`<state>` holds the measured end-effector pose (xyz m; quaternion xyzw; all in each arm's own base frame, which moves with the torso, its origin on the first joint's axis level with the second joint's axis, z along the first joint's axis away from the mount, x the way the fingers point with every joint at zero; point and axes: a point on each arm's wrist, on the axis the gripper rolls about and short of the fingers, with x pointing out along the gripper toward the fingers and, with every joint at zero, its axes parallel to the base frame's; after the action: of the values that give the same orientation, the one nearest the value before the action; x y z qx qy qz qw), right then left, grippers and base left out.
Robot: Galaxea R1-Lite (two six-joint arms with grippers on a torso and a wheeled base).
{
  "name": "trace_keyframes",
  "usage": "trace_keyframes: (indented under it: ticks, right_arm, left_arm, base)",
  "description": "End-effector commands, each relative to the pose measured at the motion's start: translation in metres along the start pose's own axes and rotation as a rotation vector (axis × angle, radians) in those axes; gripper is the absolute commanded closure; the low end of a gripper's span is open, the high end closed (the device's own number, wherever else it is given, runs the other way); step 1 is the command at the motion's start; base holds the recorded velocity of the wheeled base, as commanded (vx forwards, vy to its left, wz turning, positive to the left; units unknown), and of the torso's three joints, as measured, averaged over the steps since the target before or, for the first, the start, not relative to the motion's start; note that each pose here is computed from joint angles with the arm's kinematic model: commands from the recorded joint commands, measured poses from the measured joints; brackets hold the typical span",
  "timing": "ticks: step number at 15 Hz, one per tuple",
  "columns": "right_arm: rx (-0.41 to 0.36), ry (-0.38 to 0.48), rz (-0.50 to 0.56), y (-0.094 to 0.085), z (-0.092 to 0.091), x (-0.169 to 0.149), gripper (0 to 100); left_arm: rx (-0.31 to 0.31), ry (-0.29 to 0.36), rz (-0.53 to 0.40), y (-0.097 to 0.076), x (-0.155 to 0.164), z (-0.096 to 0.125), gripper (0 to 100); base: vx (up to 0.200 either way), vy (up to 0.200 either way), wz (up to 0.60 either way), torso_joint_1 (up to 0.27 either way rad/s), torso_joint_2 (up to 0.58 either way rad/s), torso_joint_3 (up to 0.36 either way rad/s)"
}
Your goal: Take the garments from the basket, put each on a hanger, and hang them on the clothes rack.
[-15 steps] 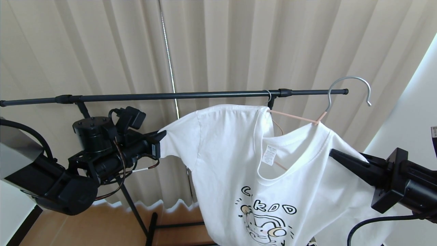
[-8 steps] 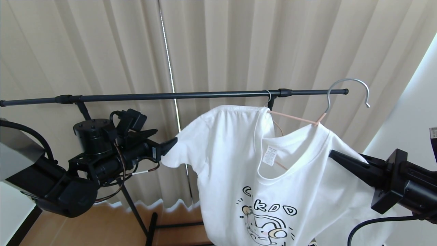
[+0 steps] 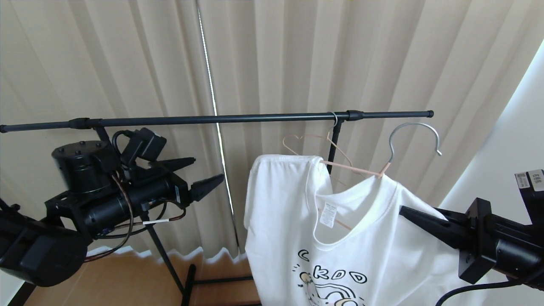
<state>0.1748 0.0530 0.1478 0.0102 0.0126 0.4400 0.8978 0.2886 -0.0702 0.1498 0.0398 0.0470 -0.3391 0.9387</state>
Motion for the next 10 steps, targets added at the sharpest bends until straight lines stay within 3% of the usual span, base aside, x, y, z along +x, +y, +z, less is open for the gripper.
trace_keyframes:
  ticks: [1,6,8,10]
  right_arm:
    - [0.023,0.029,0.034,0.000,-0.007,0.001,100]
    - [0.052,0.062,0.108,0.001,-0.016,0.002,100]
    - [0.054,0.064,0.126,0.002,-0.017,0.000,100]
    - [0.052,0.065,0.126,0.003,-0.017,-0.001,100]
  left_arm:
    - [0.020,-0.052,-0.056,-0.010,-0.020,0.046,0]
    - [0.025,-0.003,-0.167,-0.039,-0.025,0.095,0]
    - [0.083,0.068,-0.246,-0.051,-0.022,0.099,0]
    - [0.142,0.099,-0.352,-0.056,-0.022,0.100,0]
  base:
    - [0.000,0.000,0.00,0.000,0.00,0.000]
    - [0.000,0.000,0.00,0.000,0.00,0.000]
    - [0.000,0.000,0.00,0.000,0.00,0.000]
    - [0.000,0.000,0.00,0.000,0.00,0.000]
